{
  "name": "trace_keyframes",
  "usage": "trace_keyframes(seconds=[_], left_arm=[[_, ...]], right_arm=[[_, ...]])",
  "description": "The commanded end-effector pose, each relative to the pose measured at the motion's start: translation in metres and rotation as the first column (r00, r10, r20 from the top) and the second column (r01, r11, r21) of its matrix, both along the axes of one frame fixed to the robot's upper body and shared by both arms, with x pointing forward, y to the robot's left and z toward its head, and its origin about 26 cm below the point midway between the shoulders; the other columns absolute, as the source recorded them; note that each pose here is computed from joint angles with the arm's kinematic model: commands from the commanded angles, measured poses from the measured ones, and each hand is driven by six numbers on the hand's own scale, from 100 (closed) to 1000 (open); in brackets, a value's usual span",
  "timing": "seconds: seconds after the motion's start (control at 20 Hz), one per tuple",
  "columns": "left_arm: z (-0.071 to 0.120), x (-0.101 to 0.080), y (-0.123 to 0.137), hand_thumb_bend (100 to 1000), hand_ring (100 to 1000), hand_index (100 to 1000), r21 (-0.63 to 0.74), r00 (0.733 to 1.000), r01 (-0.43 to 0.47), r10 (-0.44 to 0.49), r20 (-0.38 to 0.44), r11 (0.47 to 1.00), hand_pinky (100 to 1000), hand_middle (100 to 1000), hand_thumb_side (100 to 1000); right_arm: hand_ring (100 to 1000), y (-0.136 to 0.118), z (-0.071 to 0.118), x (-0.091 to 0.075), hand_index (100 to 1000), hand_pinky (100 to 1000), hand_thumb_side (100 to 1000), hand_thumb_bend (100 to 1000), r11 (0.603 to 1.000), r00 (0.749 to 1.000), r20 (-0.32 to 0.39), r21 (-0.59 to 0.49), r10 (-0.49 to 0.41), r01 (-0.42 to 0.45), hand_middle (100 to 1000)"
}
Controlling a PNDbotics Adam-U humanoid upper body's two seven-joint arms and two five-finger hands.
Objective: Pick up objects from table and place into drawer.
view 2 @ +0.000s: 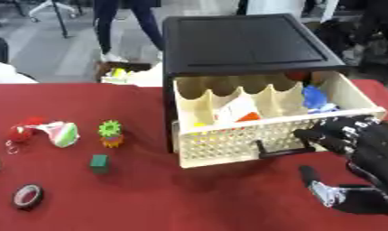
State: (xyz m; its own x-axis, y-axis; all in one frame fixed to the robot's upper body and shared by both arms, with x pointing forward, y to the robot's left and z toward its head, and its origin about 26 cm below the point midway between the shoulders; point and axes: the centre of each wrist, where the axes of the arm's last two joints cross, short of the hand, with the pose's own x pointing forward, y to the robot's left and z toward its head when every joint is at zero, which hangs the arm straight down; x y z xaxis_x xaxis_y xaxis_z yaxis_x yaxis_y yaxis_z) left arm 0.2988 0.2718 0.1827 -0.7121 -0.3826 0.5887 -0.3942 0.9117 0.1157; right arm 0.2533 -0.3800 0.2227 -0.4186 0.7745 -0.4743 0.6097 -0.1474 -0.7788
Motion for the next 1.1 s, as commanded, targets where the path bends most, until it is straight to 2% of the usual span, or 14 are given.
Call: trace_keyframes(seconds=[0.05,0.3,0.7,1.1], left_arm=[[0.008,-0.003,0.004,100,508,700,0.020,1.000,-0.008,0.008,0.026,1.000,453,598,841],[0.008,-0.003,0.005,100,508,695,0.022,1.000,-0.008,0.007,0.024,1.000,453,599,840],[0.007,-0.003,0.006,100,508,699,0.021,1.000,-0.014,0.014,0.023,1.000,453,600,839],[0.008,-0.003,0.007,100,509,700,0.016,0.999,-0.021,0.020,0.026,1.000,453,600,838]], right_arm=[[548,-0.001,0.013,0.001,822,152,1000,100,1.000,0.999,0.038,0.012,0.013,-0.013,568],[522,-0.001,0.015,0.001,819,100,1000,100,0.999,0.999,0.038,0.044,0.027,-0.028,543],[455,-0.005,0.017,0.001,802,100,1000,100,0.990,0.998,0.043,0.136,0.038,-0.044,491],[363,-0.010,0.025,0.000,787,100,1000,100,0.949,0.993,0.093,0.300,0.074,-0.099,428]])
